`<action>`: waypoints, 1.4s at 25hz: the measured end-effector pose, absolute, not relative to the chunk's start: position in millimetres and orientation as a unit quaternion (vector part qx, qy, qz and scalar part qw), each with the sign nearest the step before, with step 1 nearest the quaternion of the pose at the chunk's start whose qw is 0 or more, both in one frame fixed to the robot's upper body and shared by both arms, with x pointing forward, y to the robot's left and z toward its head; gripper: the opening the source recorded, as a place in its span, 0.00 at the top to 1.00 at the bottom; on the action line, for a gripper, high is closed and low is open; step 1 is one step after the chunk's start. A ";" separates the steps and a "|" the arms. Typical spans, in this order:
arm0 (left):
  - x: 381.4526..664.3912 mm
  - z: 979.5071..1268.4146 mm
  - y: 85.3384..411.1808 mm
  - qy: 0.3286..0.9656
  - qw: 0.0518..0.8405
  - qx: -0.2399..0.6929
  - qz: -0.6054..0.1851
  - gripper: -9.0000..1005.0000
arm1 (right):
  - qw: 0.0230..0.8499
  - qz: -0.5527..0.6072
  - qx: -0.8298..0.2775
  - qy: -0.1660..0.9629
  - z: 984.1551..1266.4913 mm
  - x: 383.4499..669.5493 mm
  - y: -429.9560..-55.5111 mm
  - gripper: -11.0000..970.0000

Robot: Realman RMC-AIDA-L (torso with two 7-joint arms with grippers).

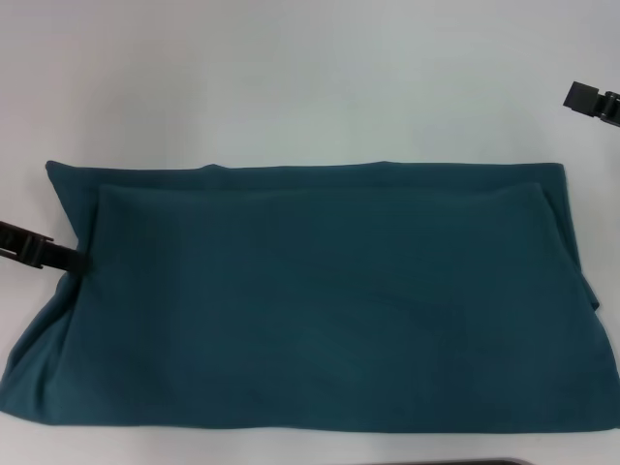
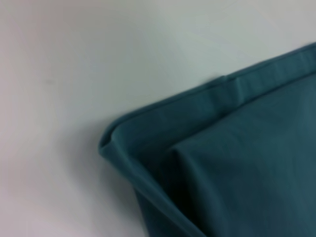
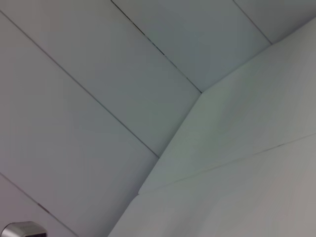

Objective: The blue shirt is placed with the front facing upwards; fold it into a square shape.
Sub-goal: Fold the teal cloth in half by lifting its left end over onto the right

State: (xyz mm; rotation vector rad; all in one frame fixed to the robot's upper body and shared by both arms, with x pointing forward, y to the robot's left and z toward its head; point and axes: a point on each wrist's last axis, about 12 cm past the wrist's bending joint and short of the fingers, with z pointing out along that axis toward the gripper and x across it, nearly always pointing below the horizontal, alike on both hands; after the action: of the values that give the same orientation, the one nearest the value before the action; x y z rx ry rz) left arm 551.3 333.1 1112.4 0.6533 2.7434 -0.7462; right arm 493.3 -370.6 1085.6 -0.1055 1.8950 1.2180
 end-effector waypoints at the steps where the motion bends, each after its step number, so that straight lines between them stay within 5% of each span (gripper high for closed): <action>1: 551.3 1112.2 332.1 0.934 0.110 0.224 -0.255 0.93 | 0.429 0.488 -0.043 0.759 1085.8 493.5 -370.7 0.15; 6: 551.1 1108.7 327.0 0.932 0.100 0.227 -0.263 0.86 | 0.430 0.486 -0.045 0.760 1086.8 494.0 -371.5 0.16; 15: 551.3 1106.7 322.9 0.931 0.101 0.227 -0.267 0.42 | 0.430 0.486 -0.045 0.760 1086.7 494.0 -371.4 0.20; 35: 555.1 1107.8 319.6 0.940 0.097 0.192 -0.265 0.36 | 0.428 0.485 -0.046 0.761 1090.3 494.8 -375.7 0.20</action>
State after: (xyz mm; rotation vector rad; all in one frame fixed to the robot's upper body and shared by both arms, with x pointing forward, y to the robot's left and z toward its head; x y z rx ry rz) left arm 555.1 319.6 1107.8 0.5674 2.7844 -0.7834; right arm 494.8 -375.7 1090.3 -0.1145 1.9005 1.2122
